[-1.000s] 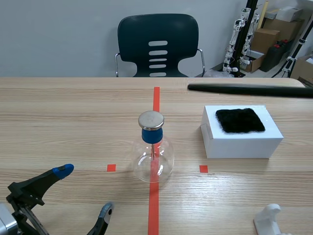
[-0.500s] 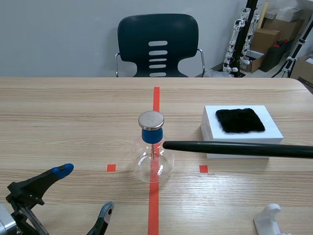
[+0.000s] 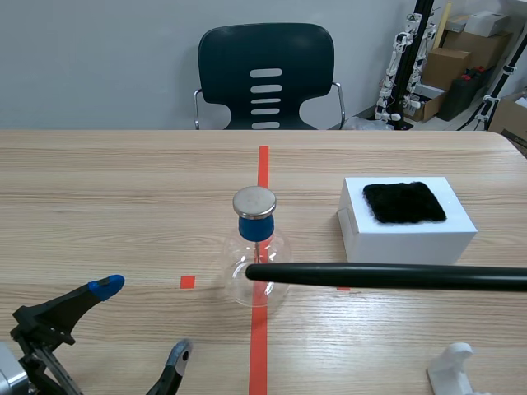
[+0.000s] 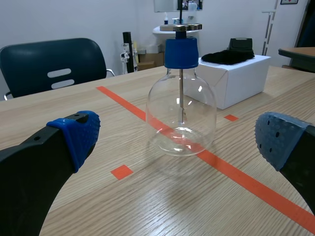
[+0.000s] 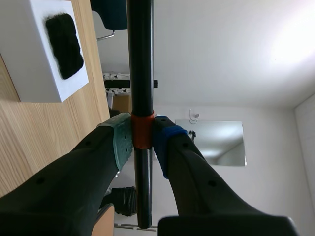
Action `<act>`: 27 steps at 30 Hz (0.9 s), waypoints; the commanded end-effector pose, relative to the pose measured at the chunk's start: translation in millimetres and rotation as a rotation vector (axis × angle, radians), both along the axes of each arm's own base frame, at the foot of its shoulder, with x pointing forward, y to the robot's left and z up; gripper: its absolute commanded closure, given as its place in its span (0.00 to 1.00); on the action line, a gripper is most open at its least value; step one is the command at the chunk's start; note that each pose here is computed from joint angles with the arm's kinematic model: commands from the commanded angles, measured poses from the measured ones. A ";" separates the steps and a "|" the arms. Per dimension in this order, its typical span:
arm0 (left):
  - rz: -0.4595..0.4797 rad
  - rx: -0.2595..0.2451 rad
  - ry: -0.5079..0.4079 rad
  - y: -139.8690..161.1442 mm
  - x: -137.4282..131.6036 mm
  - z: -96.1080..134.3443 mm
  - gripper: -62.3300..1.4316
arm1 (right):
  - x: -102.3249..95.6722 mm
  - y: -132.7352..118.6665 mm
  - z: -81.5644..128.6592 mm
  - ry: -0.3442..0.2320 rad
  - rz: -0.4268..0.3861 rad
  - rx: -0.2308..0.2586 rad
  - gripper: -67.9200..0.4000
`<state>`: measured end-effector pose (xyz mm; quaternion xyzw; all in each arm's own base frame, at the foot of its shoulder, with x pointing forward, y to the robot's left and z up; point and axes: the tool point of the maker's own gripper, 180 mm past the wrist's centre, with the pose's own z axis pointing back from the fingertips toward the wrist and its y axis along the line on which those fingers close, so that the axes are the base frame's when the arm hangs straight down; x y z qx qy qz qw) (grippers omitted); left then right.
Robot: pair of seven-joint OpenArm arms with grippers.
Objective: Do the electroscope experiment. go back to the standby pose
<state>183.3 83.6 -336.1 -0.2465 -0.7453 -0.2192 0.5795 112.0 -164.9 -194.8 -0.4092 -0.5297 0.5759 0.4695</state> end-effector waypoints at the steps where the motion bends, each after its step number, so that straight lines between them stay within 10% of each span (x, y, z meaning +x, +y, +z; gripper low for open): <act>1: 0.001 -0.021 -0.023 0.1 0.5 6.9 0.00 | 5.0 -0.1 11.2 -0.046 -0.001 -0.007 0.98; 27: 0.001 -0.021 -0.023 0.1 0.5 6.9 0.00 | 7.3 -1.5 12.4 -0.056 -0.008 -0.007 0.98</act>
